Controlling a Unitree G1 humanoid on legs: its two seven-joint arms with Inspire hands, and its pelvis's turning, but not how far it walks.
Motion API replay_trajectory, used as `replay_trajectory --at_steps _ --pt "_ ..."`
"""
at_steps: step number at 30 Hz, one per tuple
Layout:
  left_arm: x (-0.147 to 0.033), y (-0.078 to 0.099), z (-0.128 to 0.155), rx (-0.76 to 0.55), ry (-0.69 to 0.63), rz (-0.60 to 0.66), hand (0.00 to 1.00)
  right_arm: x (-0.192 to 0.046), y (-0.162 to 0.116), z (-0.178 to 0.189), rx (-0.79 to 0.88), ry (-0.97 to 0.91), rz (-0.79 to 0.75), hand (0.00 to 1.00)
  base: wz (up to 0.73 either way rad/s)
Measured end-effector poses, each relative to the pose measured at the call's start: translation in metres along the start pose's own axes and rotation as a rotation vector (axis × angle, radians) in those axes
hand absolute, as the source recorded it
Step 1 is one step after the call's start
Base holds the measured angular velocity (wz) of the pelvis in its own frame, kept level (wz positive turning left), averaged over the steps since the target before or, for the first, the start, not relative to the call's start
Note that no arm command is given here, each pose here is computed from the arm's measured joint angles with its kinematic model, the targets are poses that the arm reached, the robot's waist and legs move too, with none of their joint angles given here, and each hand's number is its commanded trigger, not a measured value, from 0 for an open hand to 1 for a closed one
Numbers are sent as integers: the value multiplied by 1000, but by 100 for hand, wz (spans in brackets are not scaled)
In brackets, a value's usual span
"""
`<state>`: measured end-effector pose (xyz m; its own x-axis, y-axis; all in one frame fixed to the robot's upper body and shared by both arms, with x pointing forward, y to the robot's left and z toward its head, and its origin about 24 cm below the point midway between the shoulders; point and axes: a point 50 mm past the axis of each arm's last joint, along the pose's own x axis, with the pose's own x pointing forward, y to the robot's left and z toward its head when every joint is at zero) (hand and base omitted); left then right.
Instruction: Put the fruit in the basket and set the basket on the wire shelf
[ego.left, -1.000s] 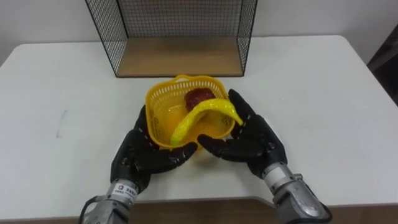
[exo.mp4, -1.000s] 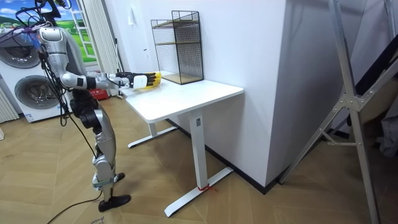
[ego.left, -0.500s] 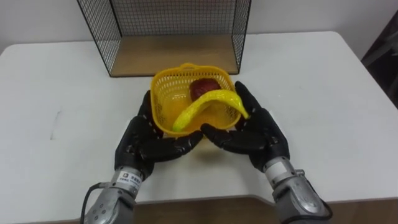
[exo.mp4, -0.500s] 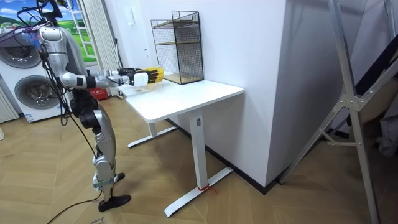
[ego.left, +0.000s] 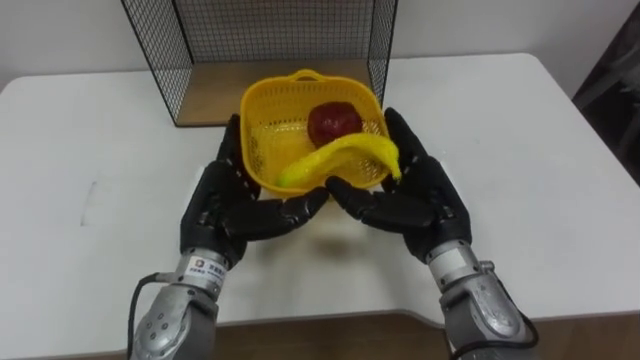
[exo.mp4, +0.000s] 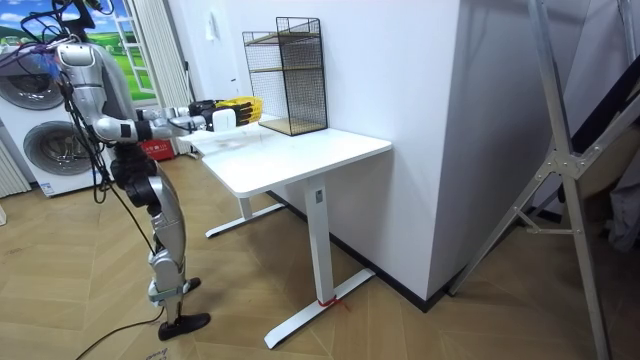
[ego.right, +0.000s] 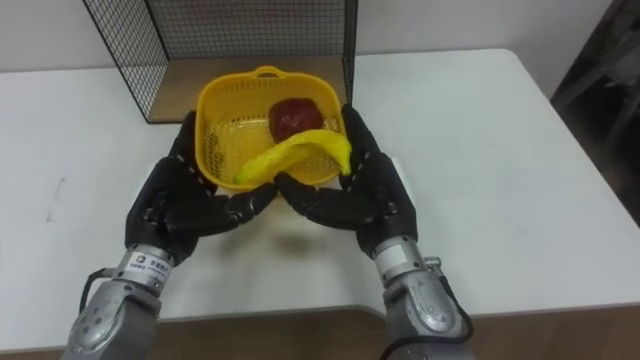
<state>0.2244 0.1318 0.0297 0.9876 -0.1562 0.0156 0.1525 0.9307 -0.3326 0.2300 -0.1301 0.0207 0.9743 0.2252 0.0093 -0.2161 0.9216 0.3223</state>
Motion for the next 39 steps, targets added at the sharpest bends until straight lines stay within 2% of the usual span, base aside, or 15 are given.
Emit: replay_trajectory --at_steps 15,24,26,29,39 --pt "4 -1 12 35 -54 -7 0 0 3 -1 3 3 18 0 0" --pt "5 -3 11 13 -72 3 0 6 5 5 -2 -25 20 0 4" --pt "7 -2 5 -42 -50 15 0 6 4 5 3 -24 13 0 7" --pt "7 -1 4 -56 -46 19 0 6 6 4 -3 -17 22 0 2" --pt "8 -3 3 -59 -45 13 0 5 1 0 19 1 6 0 14"
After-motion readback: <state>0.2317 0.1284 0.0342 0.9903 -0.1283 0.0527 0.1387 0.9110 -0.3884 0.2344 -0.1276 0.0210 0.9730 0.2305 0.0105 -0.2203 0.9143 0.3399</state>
